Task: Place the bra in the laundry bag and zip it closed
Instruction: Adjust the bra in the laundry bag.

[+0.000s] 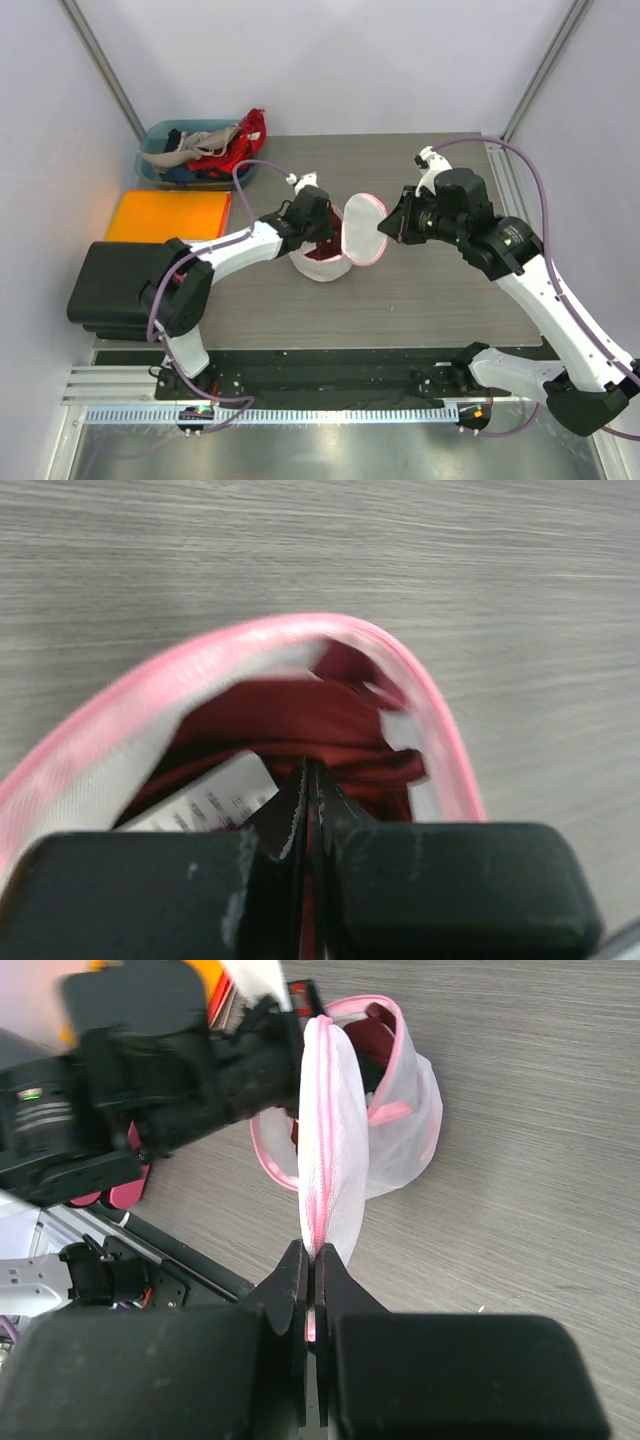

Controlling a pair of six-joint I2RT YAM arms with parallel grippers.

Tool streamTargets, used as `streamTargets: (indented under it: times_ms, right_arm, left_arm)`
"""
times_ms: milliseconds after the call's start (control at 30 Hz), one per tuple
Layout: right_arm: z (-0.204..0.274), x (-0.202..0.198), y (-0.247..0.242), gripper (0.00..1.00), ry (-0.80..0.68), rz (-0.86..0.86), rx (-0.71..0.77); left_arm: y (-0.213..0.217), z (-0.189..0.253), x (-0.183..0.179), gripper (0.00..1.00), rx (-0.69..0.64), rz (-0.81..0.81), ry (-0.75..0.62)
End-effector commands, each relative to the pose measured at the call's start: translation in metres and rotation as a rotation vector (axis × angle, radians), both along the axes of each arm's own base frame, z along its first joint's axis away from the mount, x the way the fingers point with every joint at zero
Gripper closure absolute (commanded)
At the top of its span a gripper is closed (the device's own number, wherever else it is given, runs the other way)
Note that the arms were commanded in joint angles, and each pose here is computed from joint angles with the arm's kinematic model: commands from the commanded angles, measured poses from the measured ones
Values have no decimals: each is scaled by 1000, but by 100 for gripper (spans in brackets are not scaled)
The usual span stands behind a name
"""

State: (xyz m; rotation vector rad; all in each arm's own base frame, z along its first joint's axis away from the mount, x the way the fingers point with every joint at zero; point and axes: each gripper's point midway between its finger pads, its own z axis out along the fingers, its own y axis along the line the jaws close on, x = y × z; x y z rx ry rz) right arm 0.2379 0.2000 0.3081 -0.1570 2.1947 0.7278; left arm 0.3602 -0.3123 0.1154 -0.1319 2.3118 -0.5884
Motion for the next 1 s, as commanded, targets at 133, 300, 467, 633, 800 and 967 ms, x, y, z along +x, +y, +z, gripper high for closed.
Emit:
streamTargets:
  times_ms: [133,300,467,633,800,967]
  right_arm:
    - [29,-4,-1,99,-84,9,49]
    - [21,-1,-10,99,-79,-23,-3]
    - [15,-1,-17,99,-87,-36,-36]
    - [13,-1,-18,99,-100,-23,-55]
    - [18,-2,-18,99,-116,-10,-58]
    - [21,-3,-17,99,-123,3,-58]
  left_arm:
    - [7,-74,27,100,136,71,29]
    - [8,-28,18,100,51,58,-39]
    - [17,35,5,85,-22,45,-117]
    - [31,82,1,50,-10,12,-174]
    - [47,78,3,56,74,-63,-165]
    - [40,81,-1,83,29,-133,-181]
